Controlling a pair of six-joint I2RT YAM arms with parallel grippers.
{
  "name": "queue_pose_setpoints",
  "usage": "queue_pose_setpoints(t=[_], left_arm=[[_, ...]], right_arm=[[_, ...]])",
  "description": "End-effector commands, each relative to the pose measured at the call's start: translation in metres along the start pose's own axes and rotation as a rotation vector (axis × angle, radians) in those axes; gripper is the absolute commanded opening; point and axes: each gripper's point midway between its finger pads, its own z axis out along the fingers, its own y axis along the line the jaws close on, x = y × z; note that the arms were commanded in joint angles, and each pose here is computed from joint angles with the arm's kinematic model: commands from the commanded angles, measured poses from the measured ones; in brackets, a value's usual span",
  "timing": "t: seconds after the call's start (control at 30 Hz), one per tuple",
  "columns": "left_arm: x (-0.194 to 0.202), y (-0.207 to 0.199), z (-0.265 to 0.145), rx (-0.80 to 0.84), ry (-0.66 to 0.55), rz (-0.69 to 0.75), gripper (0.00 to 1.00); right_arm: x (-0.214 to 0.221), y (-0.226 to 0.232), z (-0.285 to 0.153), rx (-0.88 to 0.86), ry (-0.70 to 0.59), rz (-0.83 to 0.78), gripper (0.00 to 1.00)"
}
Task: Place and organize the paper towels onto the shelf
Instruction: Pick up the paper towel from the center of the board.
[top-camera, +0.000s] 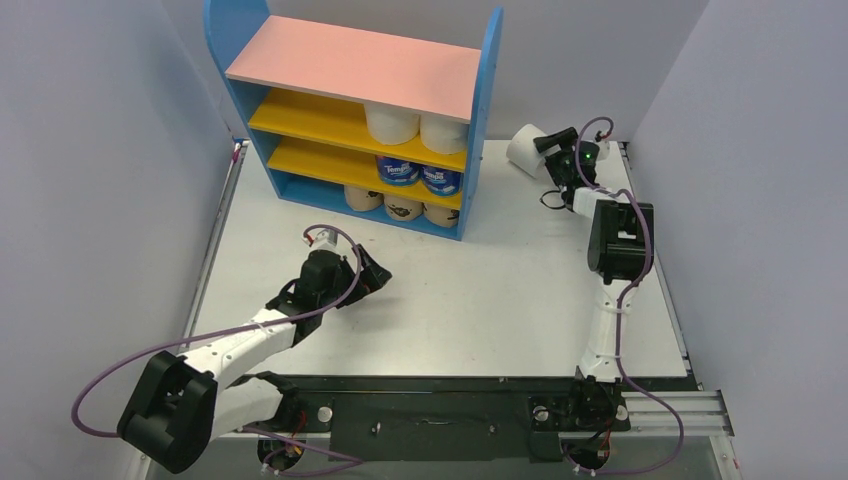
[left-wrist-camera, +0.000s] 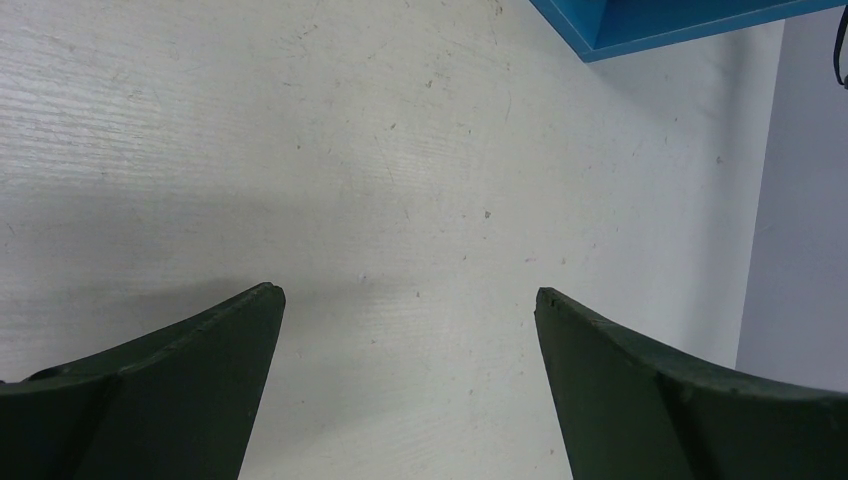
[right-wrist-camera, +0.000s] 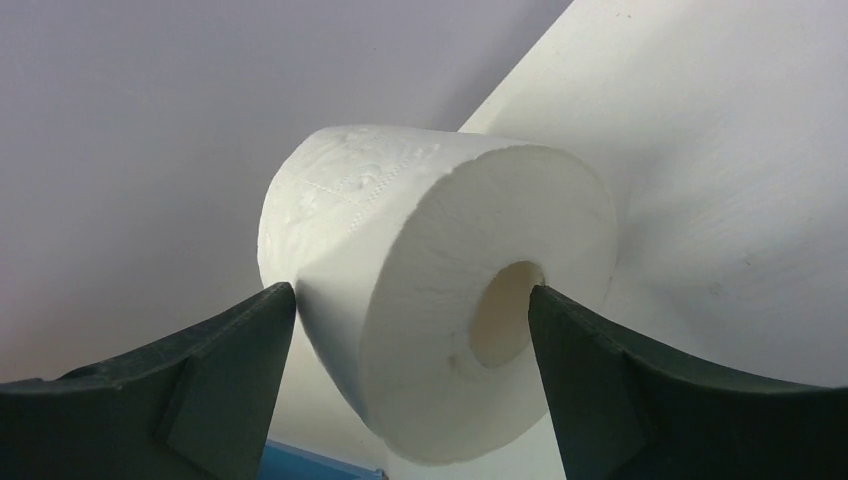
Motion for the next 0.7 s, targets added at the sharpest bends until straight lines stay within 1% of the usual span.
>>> queue_pose_setpoints(t=[0.0, 0.1, 0.2, 0.43, 0.5, 0.57, 0.6, 0.63, 0.67], left_arm=[[-0.016, -0.016, 0.003, 0.044, -0.048, 0.015, 0.96], [-0.015, -0.016, 0.004, 0.041, -0.042, 0.014, 0.96], [-0.015, -0.015, 0.005, 0.038, -0.042, 0.014, 0.96], [-0.015, -0.014, 0.005, 0.034, -0.043, 0.013, 0.96], [-0.015, -0.014, 0.005, 0.035, -0.042, 0.013, 0.96], [-0.016, -0.014, 0.004, 0.037, -0.044, 0.012, 0.96], [-0.016, -0.014, 0.004, 0.038, -0.042, 0.012, 0.96], [-0.016, -0.015, 0.003, 0.043, -0.044, 0.011, 0.96], [-0.017, -0.016, 0.002, 0.045, -0.045, 0.011, 0.96]], right_arm=[[-0.014, 0.034, 0.003, -0.123, -0.042, 0.020, 0.81], [-0.015, 0.041, 0.002, -0.181, -0.054, 0.047, 0.75], [-0.014, 0.044, 0.002, -0.217, -0.058, 0.061, 0.67], [-0.011, 0.050, 0.005, -0.263, -0.045, 0.089, 0.62], [-0.012, 0.051, 0.003, -0.271, -0.049, 0.091, 0.51], [-0.014, 0.053, -0.002, -0.281, -0.058, 0.093, 0.44], [-0.013, 0.050, -0.004, -0.274, -0.057, 0.096, 0.42], [-0.018, 0.058, -0.009, -0.290, -0.068, 0.093, 0.39], [-0.015, 0.053, -0.012, -0.279, -0.067, 0.094, 0.37]])
